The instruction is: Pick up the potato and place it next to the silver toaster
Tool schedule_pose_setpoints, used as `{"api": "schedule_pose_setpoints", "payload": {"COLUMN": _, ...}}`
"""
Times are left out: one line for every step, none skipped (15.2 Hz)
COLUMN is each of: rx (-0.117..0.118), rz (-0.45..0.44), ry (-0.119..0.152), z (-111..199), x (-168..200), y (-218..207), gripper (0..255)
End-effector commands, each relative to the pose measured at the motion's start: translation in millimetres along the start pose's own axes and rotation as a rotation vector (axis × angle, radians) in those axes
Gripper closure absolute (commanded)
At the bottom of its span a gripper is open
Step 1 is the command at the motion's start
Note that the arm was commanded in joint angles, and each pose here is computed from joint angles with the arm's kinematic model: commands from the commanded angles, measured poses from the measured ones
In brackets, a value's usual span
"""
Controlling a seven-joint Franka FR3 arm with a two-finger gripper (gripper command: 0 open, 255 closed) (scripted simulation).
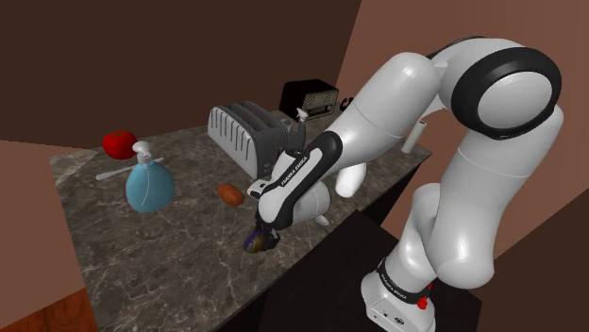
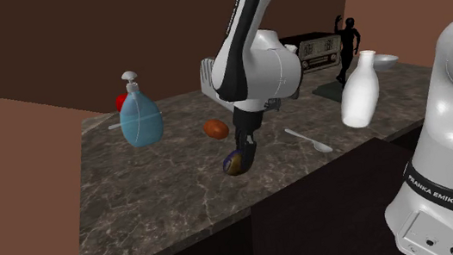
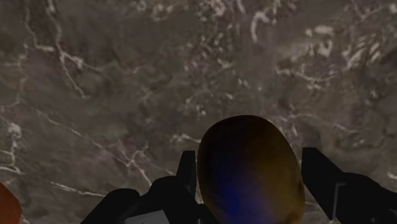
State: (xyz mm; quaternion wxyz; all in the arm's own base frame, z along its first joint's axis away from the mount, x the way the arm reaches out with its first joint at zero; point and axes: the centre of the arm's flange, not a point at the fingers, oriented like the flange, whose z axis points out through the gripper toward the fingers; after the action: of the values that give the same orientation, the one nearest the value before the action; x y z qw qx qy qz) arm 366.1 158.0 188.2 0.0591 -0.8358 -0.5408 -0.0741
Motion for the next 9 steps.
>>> {"api": "schedule_pose_setpoints", "payload": {"rx": 0.0, "rz": 0.0, "ry": 0.0, "z": 0.0, "x": -0.1, "y": 0.2, "gripper": 255}}
{"api": "schedule_pose_setpoints", "payload": {"rx": 0.0, "rz": 0.0, "ry": 0.0, "z": 0.0, "x": -0.1, "y": 0.2, "gripper": 255}}
{"api": "schedule_pose_setpoints", "payload": {"rx": 0.0, "rz": 0.0, "ry": 0.0, "z": 0.0, "x": -0.1, "y": 0.2, "gripper": 255}}
{"api": "schedule_pose_setpoints", "payload": {"rx": 0.0, "rz": 0.0, "ry": 0.0, "z": 0.0, "x": -0.1, "y": 0.2, "gripper": 255}}
{"api": "schedule_pose_setpoints", "payload": {"rx": 0.0, "rz": 0.0, "ry": 0.0, "z": 0.0, "x": -0.1, "y": 0.3, "gripper": 255}}
{"api": "schedule_pose_setpoints", "payload": {"rx": 0.0, "rz": 0.0, "ry": 0.0, "z": 0.0, "x": -0.1, "y": 0.3, "gripper": 255}}
{"api": "schedule_pose_setpoints", "payload": {"rx": 0.0, "rz": 0.0, "ry": 0.0, "z": 0.0, "x": -0.1, "y": 0.2, "gripper": 255}}
{"api": "schedule_pose_setpoints", "payload": {"rx": 0.0, "rz": 0.0, "ry": 0.0, "z": -5.2, "x": 0.9, "y": 0.1, "gripper": 255}}
{"api": "schedule_pose_setpoints", "payload": {"rx": 0.0, "rz": 0.0, "ry": 0.0, "z": -10.3, "x": 1.9, "y": 0.0, "gripper": 255}}
